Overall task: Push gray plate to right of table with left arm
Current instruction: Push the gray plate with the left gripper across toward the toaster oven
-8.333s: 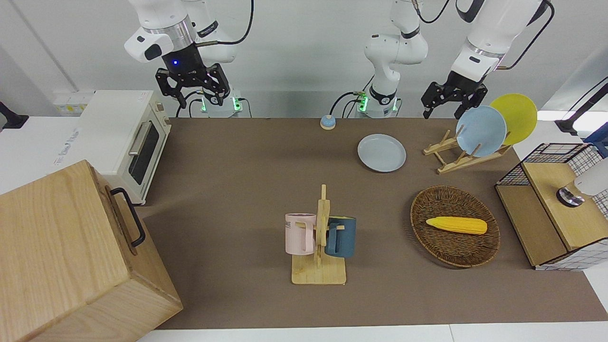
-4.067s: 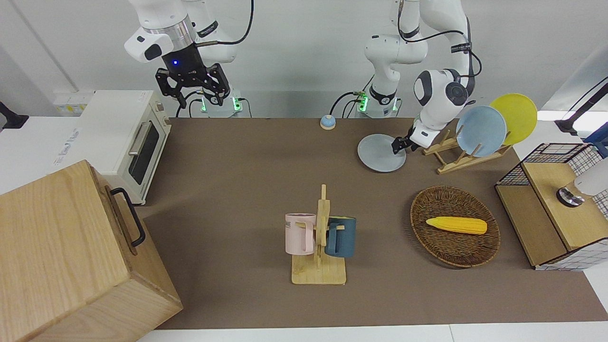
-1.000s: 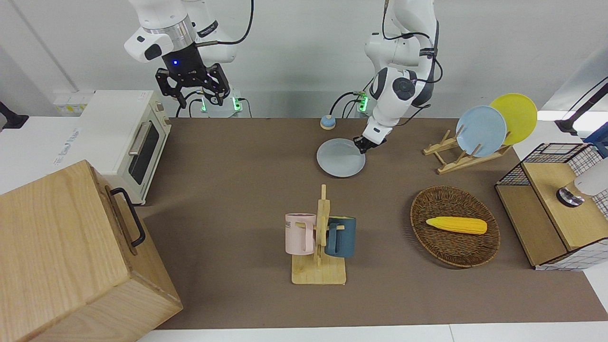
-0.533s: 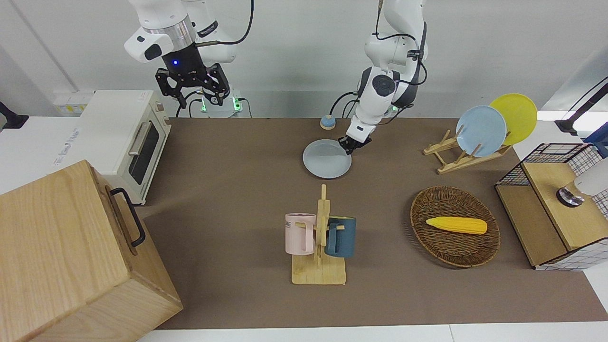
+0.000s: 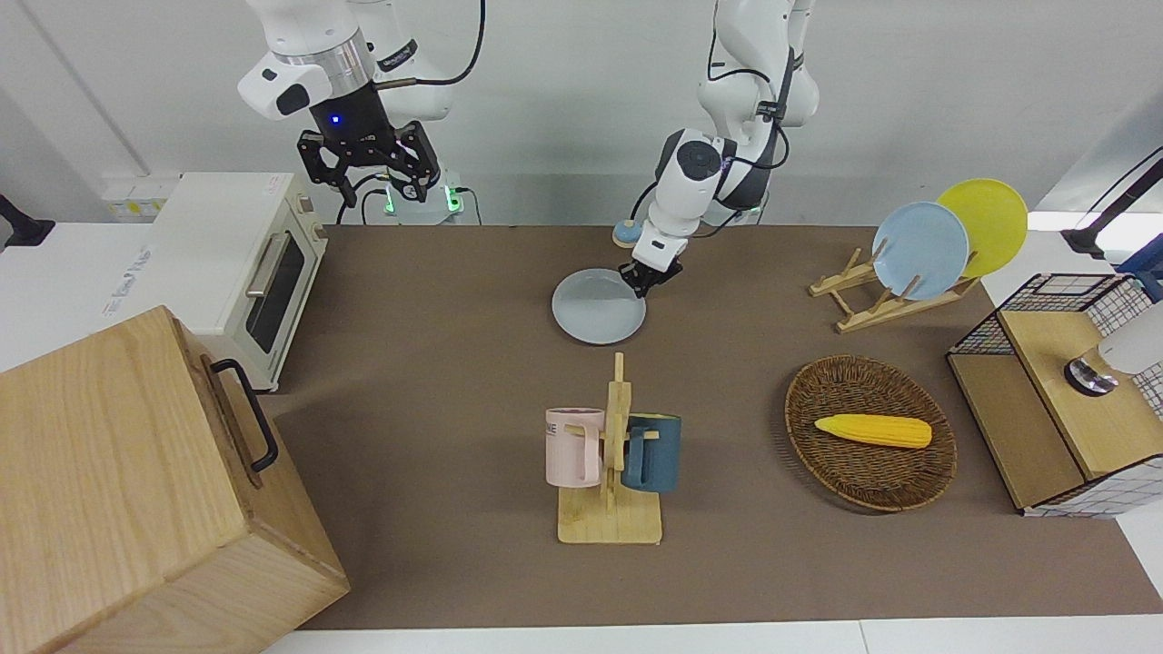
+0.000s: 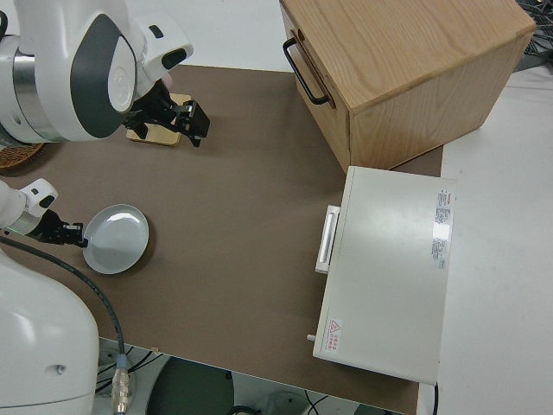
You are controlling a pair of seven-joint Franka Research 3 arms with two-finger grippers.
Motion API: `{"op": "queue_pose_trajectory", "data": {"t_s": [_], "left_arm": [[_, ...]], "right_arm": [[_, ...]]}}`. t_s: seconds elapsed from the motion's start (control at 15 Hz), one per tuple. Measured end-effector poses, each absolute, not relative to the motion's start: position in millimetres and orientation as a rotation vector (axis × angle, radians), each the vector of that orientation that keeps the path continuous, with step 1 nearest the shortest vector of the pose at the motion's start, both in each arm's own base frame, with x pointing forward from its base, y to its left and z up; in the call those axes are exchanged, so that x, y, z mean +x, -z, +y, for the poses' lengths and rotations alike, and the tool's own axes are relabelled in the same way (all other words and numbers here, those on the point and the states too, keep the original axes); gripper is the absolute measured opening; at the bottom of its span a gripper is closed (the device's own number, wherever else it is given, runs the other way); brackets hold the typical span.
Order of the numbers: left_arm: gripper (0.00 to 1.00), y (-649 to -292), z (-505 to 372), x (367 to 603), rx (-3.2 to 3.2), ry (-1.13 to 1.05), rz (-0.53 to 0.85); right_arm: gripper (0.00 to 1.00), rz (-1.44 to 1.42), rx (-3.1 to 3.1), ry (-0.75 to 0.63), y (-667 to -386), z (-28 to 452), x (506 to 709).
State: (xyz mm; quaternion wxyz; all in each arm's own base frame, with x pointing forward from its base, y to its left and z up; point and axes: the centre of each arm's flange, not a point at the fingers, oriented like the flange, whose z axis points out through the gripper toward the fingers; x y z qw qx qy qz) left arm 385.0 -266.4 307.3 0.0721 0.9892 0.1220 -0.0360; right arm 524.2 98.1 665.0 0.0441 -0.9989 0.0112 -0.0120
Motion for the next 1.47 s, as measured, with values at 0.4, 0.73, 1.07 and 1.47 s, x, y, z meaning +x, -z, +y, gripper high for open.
{"op": "queue_pose_trajectory", "data": {"t_s": [0.4, 0.73, 1.07, 1.47], "left_arm": [[0.03, -306.7, -303.9, 379.0, 2.95, 0.089, 0.379], [0.03, -306.1, -334.0, 370.7, 2.923, 0.074, 0.388], [0.03, -305.5, -360.6, 367.5, 2.9, 0.087, 0.396], [0.03, -304.4, -383.6, 363.1, 2.87, 0.08, 0.407]], "right_arm": [[1.0, 0.034, -3.053, 0.037, -665.0, 98.1, 524.2], [1.0, 0.034, -3.053, 0.037, -665.0, 98.1, 524.2], [1.0, 0.034, -3.053, 0.037, -665.0, 98.1, 524.2], [1.0, 0.034, -3.053, 0.037, -665.0, 98.1, 524.2]]}}
